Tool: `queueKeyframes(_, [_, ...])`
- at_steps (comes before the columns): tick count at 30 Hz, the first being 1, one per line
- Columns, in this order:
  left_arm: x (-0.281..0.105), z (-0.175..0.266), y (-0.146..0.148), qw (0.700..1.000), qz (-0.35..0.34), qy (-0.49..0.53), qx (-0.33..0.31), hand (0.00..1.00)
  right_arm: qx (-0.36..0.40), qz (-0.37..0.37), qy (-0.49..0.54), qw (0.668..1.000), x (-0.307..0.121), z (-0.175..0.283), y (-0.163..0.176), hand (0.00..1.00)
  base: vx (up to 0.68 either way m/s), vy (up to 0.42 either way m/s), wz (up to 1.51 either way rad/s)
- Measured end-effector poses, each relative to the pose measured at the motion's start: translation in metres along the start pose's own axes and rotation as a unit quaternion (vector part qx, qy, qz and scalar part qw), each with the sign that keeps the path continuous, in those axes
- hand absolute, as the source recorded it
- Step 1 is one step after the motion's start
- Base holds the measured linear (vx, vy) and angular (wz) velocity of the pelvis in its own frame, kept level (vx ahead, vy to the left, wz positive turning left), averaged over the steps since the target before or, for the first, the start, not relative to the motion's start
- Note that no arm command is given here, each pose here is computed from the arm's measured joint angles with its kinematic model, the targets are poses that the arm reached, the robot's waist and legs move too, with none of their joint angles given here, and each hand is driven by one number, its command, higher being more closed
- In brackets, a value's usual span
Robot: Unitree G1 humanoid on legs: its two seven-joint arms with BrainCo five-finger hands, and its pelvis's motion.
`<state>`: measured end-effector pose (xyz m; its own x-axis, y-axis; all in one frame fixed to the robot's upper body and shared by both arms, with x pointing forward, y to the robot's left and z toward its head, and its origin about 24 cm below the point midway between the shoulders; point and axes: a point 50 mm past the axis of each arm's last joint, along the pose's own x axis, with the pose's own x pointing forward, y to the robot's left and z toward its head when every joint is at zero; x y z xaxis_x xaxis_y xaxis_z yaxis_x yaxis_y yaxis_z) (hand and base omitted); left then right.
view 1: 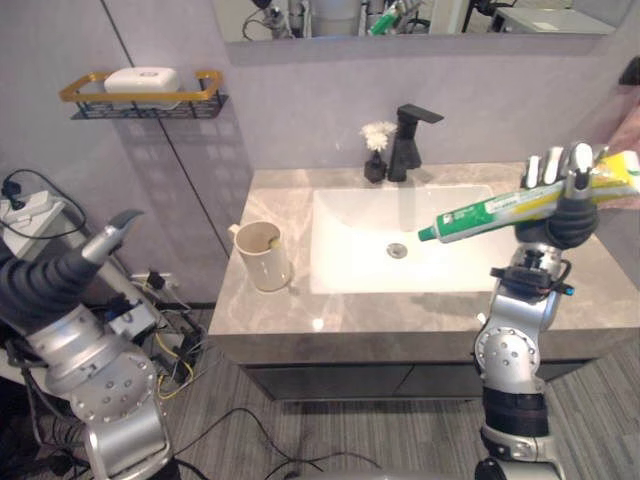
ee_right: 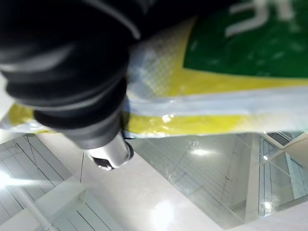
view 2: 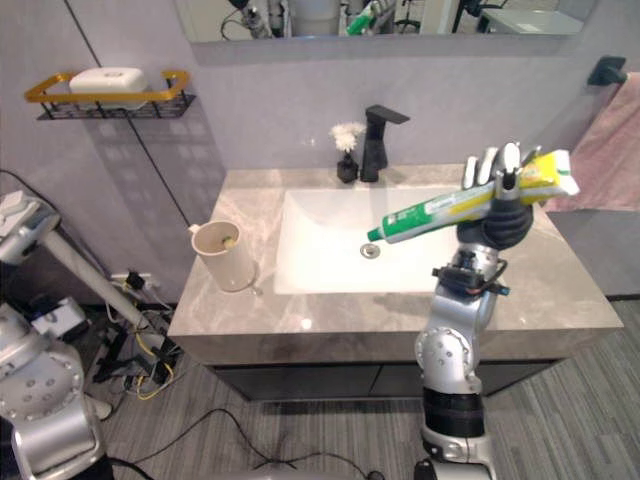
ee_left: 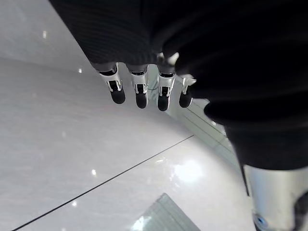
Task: Organize washtable
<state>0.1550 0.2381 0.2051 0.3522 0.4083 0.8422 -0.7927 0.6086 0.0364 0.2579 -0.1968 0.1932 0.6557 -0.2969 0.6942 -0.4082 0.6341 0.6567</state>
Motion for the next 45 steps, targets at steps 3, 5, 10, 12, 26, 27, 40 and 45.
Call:
queueKeyframes(3, [-0.012, -0.009, 0.004, 0.999, -0.008, 0.041, 0.013, 0.0, -0.01, -0.006, -0.012, 1.0, 0.006, 0.001, -0.003, 1.0, -0.02, 0.002, 0.09])
queueKeyframes(5, [-0.02, -0.019, 0.004, 0.997, -0.021, 0.073, 0.024, 0.0, -0.012, -0.007, -0.017, 1.0, 0.01, 0.001, -0.003, 1.0, -0.02, 0.006, 0.21])
queueKeyframes(10, [-0.05, -0.057, 0.008, 0.978, -0.043, 0.199, 0.042, 0.0, -0.022, -0.018, -0.033, 0.999, 0.023, 0.002, -0.004, 1.0, -0.04, 0.005, 0.12])
queueKeyframes(12, [-0.063, -0.071, 0.008, 0.967, -0.06, 0.243, 0.052, 0.0, -0.021, -0.016, -0.033, 0.999, 0.03, -0.001, -0.003, 1.0, -0.03, 0.009, 0.22])
queueKeyframes(26, [-0.181, -0.132, 0.0, 0.836, -0.195, 0.506, 0.083, 0.0, -0.091, 0.067, 0.025, 0.993, 0.112, -0.024, 0.032, 1.0, 0.0, 0.014, 0.05])
queueKeyframes(27, [-0.199, -0.136, -0.003, 0.81, -0.227, 0.535, 0.079, 0.0, -0.109, 0.083, 0.031, 0.99, 0.126, -0.022, 0.042, 1.0, 0.02, 0.019, -0.06])
queueKeyframes(40, [-0.271, -0.148, 0.015, 0.689, -0.29, 0.659, 0.085, 0.0, -0.139, 0.167, 0.021, 0.976, 0.168, -0.015, 0.098, 1.0, -0.01, 0.006, -0.05])
queueKeyframes(45, [-0.286, -0.149, 0.021, 0.66, -0.293, 0.687, 0.085, 0.0, -0.146, 0.188, 0.026, 0.971, 0.172, -0.015, 0.106, 1.0, -0.01, 0.001, -0.01])
